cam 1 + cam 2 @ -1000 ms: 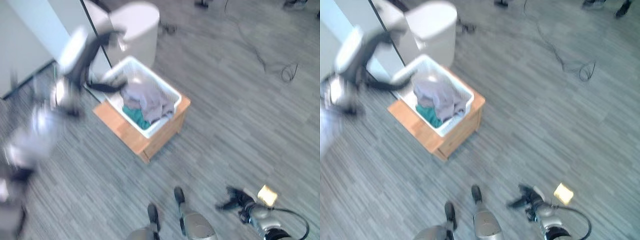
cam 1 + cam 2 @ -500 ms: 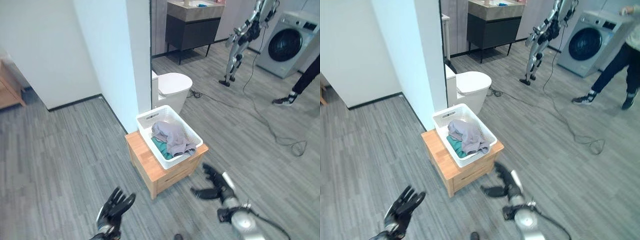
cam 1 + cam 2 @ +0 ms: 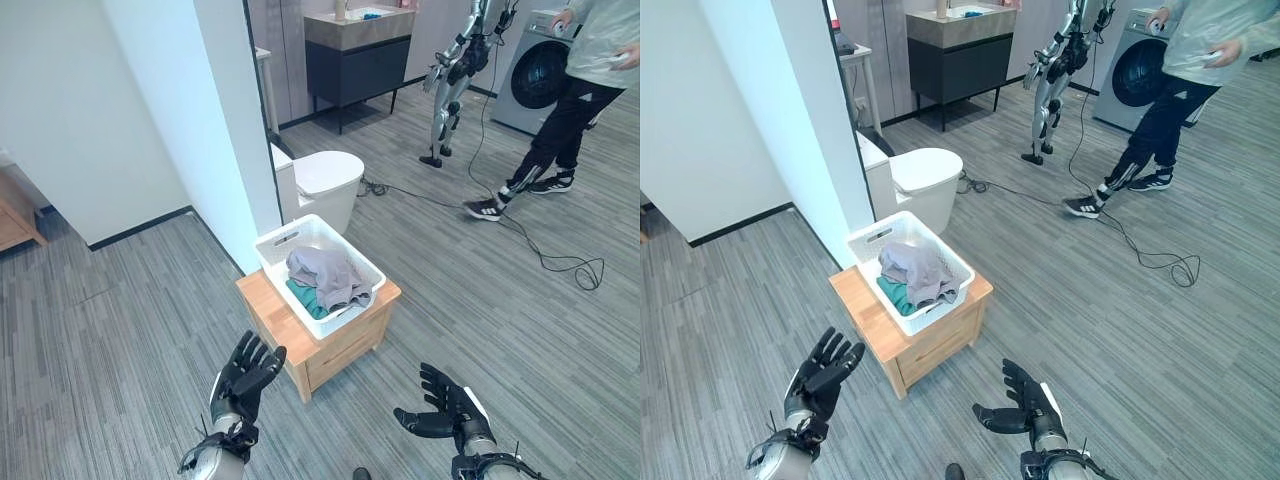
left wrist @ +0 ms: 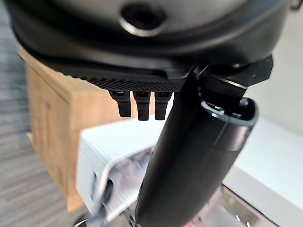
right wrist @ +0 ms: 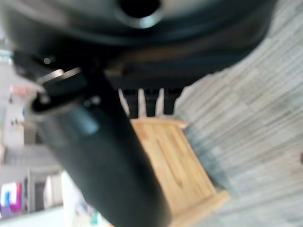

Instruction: Pick up bed clothes into laundry basket.

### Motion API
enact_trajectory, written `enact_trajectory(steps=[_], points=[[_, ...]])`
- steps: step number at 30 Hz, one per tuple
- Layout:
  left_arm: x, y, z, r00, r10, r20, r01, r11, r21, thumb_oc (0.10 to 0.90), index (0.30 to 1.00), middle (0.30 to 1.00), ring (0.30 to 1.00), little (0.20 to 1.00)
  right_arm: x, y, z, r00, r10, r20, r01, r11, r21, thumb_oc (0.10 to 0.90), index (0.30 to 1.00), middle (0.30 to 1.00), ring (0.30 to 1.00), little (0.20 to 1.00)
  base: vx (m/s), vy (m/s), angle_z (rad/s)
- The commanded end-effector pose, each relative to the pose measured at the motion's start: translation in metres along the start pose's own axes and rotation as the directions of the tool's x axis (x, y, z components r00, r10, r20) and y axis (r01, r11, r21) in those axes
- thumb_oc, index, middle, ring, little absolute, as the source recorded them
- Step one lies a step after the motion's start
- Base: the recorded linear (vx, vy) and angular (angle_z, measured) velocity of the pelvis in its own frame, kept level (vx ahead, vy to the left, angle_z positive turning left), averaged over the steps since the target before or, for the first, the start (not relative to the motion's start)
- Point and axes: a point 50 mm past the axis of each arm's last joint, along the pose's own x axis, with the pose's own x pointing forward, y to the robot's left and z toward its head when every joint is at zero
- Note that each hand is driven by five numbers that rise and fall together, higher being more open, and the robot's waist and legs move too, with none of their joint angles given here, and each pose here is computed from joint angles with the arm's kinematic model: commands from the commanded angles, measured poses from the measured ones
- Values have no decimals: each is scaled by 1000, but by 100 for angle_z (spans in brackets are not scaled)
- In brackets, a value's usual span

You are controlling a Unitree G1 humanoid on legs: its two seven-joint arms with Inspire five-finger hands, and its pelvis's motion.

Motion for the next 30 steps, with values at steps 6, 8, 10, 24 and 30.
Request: enact_trajectory(steps=[6, 8, 10, 24, 30], points=[[13, -28, 41, 970, -132, 204, 111, 988, 109, 800, 900, 900, 900, 900, 3, 3, 68, 930, -35, 365, 29, 999, 22, 800, 900, 900, 900, 900, 0, 0, 0], [14, -30, 42, 968, -139, 209, 114, 986, 125, 800, 900, 900, 900, 900, 3, 4, 64, 936, -24, 351, 18, 1000, 19, 800, 900, 900, 900, 900, 0, 0, 0], [13, -31, 42, 967, -144, 211, 120, 985, 123, 800, 900, 900, 900, 900, 1, 5, 62, 939, -15, 342, 8, 1000, 21, 800, 900, 900, 900, 900, 0, 0, 0], [11, -34, 41, 963, -176, 202, 142, 975, 172, 800, 900, 900, 900, 900, -2, 7, 61, 938, -14, 345, -21, 995, 97, 800, 900, 900, 900, 900, 0, 0, 0], [10, -32, 41, 964, -167, 207, 130, 975, 179, 800, 900, 900, 900, 900, -2, 6, 59, 940, -28, 341, -5, 996, 94, 800, 900, 900, 900, 900, 0, 0, 0]])
